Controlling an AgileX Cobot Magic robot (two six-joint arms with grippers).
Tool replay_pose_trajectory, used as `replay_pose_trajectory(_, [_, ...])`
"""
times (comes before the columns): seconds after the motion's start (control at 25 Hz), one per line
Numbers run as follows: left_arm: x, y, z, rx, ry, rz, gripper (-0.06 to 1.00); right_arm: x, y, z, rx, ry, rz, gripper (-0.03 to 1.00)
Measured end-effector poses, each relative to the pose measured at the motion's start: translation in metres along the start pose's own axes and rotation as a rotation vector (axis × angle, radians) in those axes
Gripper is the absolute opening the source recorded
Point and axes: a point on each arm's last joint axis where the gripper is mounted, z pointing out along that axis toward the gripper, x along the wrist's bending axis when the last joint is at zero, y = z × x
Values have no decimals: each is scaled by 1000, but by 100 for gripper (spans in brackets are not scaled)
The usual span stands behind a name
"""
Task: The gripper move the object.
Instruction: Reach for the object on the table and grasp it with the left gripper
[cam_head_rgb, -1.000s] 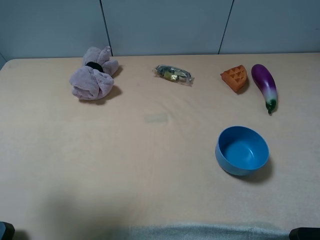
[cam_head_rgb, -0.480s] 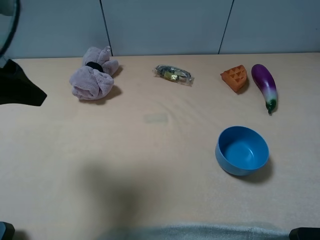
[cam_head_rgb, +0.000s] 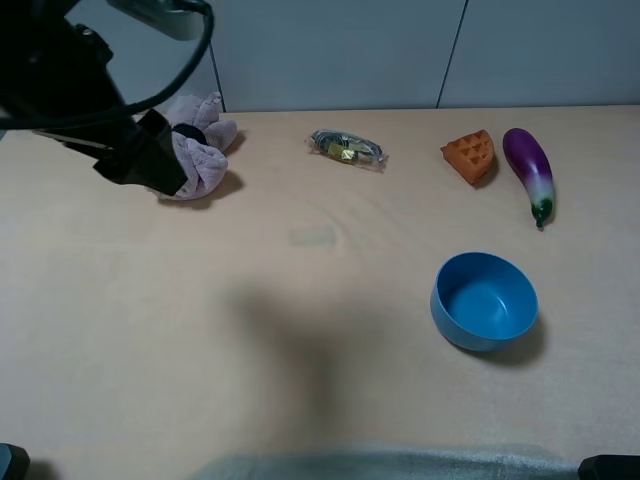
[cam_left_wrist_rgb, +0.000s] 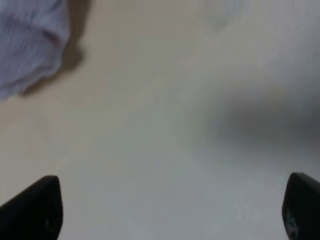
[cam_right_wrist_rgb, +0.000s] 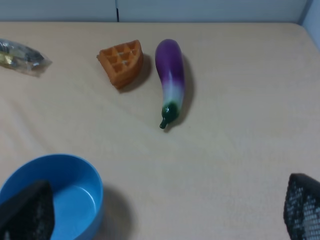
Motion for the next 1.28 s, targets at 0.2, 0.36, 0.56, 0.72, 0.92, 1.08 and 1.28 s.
replay_pose_trajectory(0.2, [-18, 25, 19, 18, -34, 57, 85, 0, 0, 0, 0, 0, 0, 69])
replay_pose_trajectory(0.36, [-35, 42, 35, 31, -57, 109, 85, 0, 0, 0, 0, 0, 0, 69])
replay_pose_trajectory(0.56, [-60, 63, 54, 39, -88, 169, 85, 0, 0, 0, 0, 0, 0, 69])
replay_pose_trajectory(0.72, [-79, 76, 68, 38, -109, 190, 85, 0, 0, 0, 0, 0, 0, 69])
replay_pose_trajectory(0.92, [-103, 86, 83, 47, -128, 211, 85, 0, 0, 0, 0, 0, 0, 69])
replay_pose_trajectory(1.08, [-120, 90, 92, 54, -143, 213, 85, 0, 0, 0, 0, 0, 0, 69])
replay_pose_trajectory(1.28, [-139, 96, 105, 51, -160, 220, 85, 0, 0, 0, 0, 0, 0, 69])
